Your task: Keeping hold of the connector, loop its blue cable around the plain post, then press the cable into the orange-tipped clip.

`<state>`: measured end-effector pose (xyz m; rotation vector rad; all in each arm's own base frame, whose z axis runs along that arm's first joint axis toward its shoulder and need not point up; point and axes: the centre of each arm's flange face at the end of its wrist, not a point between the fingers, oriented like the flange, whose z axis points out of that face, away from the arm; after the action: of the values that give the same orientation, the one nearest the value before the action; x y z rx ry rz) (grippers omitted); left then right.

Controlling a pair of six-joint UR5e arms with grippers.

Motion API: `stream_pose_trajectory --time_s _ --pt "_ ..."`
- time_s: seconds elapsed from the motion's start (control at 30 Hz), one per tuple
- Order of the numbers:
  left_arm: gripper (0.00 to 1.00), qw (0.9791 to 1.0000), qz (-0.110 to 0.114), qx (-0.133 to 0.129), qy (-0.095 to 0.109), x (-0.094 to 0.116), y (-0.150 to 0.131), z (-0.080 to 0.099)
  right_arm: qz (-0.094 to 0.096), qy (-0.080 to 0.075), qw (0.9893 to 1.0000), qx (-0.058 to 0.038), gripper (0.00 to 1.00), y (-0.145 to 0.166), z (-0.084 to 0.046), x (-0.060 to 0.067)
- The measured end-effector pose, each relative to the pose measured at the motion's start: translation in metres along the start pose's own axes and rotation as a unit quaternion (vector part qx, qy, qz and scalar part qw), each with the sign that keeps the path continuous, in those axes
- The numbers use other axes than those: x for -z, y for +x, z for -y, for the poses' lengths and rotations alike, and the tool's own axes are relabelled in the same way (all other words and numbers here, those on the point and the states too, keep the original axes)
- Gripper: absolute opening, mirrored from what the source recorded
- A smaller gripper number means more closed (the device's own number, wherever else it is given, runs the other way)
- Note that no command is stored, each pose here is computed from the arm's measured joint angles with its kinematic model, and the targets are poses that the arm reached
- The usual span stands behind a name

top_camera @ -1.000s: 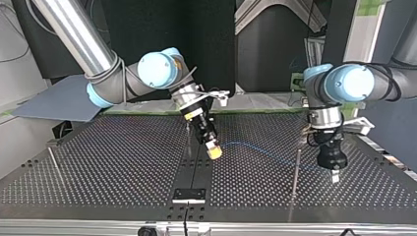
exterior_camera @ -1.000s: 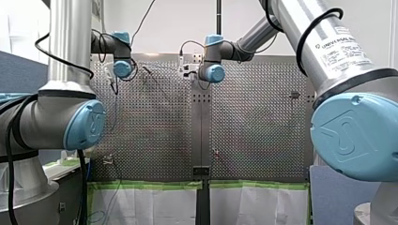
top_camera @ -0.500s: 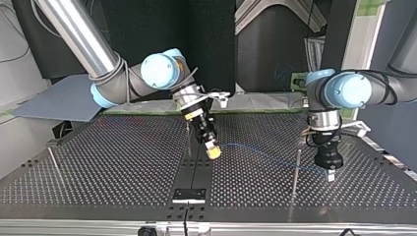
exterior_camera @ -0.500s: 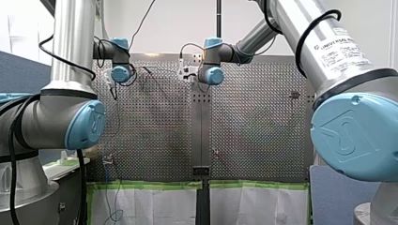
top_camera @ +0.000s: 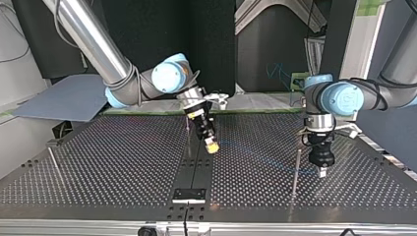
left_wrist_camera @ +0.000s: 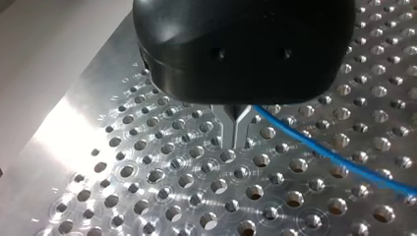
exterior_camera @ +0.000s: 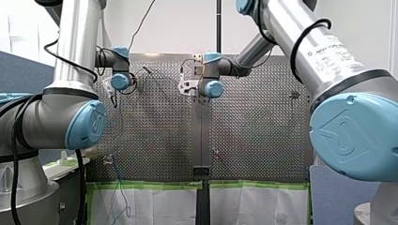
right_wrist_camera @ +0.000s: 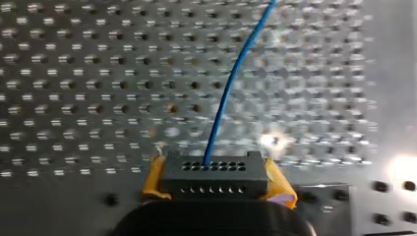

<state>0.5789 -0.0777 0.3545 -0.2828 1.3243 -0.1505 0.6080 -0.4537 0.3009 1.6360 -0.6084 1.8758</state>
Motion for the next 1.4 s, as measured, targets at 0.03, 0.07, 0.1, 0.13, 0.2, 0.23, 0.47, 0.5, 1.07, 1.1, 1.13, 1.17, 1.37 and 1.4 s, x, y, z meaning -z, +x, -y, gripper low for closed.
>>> stream_pose_trajectory --time_s 0.03,0.07,0.1,0.13,0.2,0.23,0.47,0.5,1.07,1.1,1.13,1.17,1.37,1.4 --pt "0.16 1.0000 -0.001 0.000 0.000 0.000 0.000 0.000 0.004 -0.001 1.0000 -0.0001 0.00 -0.006 0.000 0.000" --pt "0.25 1.0000 -0.002 0.000 0.001 0.001 0.001 0.001 0.007 -0.002 1.0000 -0.0002 0.00 -0.010 0.000 0.000" --pt "0.25 1.0000 -0.003 0.000 0.001 0.001 0.001 0.001 0.010 -0.002 0.9999 -0.0003 0.00 -0.014 0.000 0.000" --pt "0.31 1.0000 -0.004 0.000 0.001 0.002 0.002 0.002 0.013 -0.002 0.9999 -0.0003 0.00 -0.018 0.001 0.000" --pt "0.50 1.0000 -0.006 0.001 0.002 0.003 0.003 0.002 0.016 -0.002 0.9999 -0.0003 0.00 -0.024 0.002 0.000" --pt "0.58 1.0000 -0.006 0.001 0.001 0.003 0.004 0.003 0.018 -0.002 0.9998 -0.0002 0.00 -0.027 0.003 0.000" --pt "0.71 0.9998 -0.010 0.007 -0.017 0.006 0.006 0.000 0.035 0.002 0.9994 -0.0009 0.00 -0.051 0.008 0.001" --pt "0.71 0.9998 -0.011 0.010 -0.016 0.006 0.006 0.001 0.038 0.002 0.9993 -0.0010 0.00 -0.054 0.009 0.002" --pt "0.99 0.9974 -0.062 0.025 -0.025 0.002 0.060 -0.016 0.098 0.007 0.9951 -0.0030 0.00 -0.140 0.017 0.011" --pt "0.99 0.9973 -0.063 0.023 -0.030 0.002 0.060 -0.017 0.103 0.008 0.9947 -0.0032 0.00 -0.147 0.019 0.013" --pt "0.99 0.9972 -0.064 0.022 -0.033 0.002 0.060 -0.018 0.109 0.009 0.9940 -0.0032 0.00 -0.156 0.020 0.014" --pt "0.99 0.9971 -0.064 0.021 -0.035 0.003 0.061 -0.019 0.114 0.010 0.9935 -0.0032 0.00 -0.163 0.022 0.016" --pt "0.99 0.9967 -0.066 0.018 -0.043 0.004 0.061 -0.020 0.144 0.012 0.9894 -0.0031 0.00 -0.209 0.029 0.026" --pt "0.99 0.9967 -0.067 0.018 -0.043 0.004 0.061 -0.020 0.149 0.011 0.9887 -0.0029 0.00 -0.216 0.030 0.028"
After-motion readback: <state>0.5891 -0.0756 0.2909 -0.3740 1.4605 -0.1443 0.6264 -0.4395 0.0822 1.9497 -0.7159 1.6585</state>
